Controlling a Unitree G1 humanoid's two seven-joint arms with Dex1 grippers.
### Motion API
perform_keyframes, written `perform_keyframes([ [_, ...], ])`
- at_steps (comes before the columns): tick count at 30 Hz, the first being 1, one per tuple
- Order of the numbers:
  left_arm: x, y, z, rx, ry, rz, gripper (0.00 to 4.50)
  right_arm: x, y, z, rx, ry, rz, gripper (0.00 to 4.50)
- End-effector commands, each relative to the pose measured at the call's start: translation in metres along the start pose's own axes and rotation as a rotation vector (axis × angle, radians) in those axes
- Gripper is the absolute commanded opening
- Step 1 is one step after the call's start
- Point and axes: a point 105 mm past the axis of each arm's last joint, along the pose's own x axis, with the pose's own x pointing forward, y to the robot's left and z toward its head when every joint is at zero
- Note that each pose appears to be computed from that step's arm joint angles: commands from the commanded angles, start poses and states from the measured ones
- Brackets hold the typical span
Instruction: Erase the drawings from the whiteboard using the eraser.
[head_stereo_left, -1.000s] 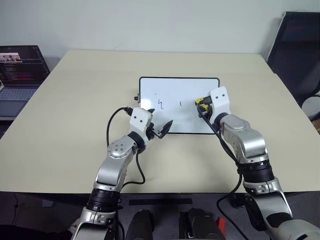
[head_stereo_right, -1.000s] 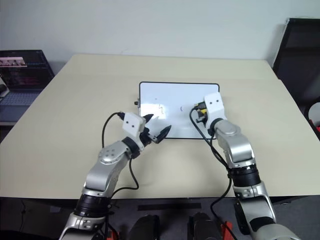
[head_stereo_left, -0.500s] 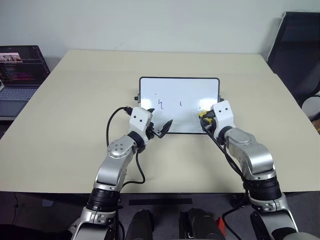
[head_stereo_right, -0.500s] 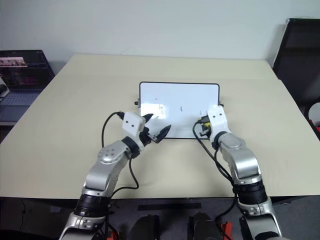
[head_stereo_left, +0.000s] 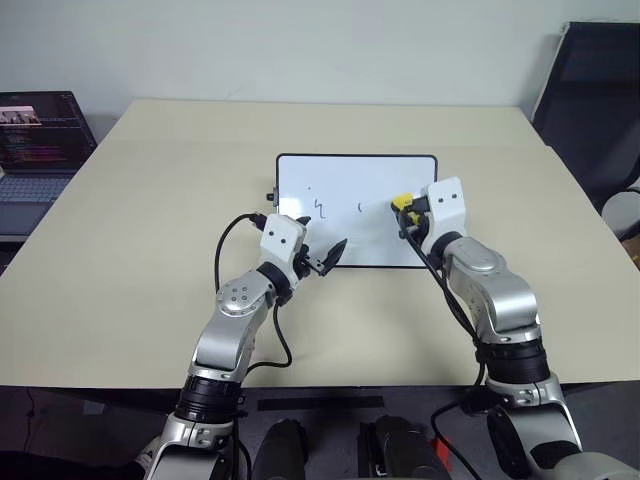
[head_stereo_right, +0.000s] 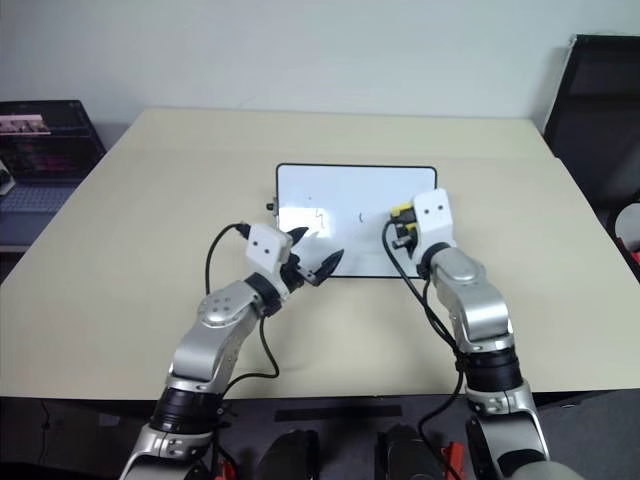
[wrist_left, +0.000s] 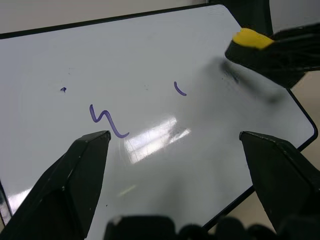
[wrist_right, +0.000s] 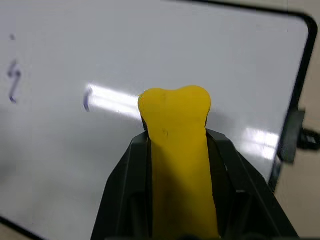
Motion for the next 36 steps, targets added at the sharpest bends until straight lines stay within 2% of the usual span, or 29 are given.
perform_keyframes([
  [1, 0.001, -0.001, 0.018, 0.023, -0.062, -0.008, 4.5, 0.005, 0.002, 0.009, -0.016, -0.03, 0.0, 1.08],
  [7, -0.001, -0.001, 0.018, 0.023, -0.063, 0.001, 4.5, 0.006, -0.006, -0.009, -0.08, 0.086, -0.052, 1.08],
  [20, -0.003, -0.001, 0.017, 0.022, -0.06, 0.008, 4.5, -0.012, -0.019, -0.034, -0.12, 0.189, -0.068, 1.08],
  [32, 0.0, -0.002, 0.018, 0.03, -0.062, -0.011, 4.5, -0.022, -0.027, -0.034, -0.127, 0.177, -0.07, 1.08],
  [36, 0.0, -0.003, 0.019, 0.032, -0.063, -0.015, 4.5, -0.024, -0.023, -0.017, -0.115, 0.06, -0.041, 1.08],
])
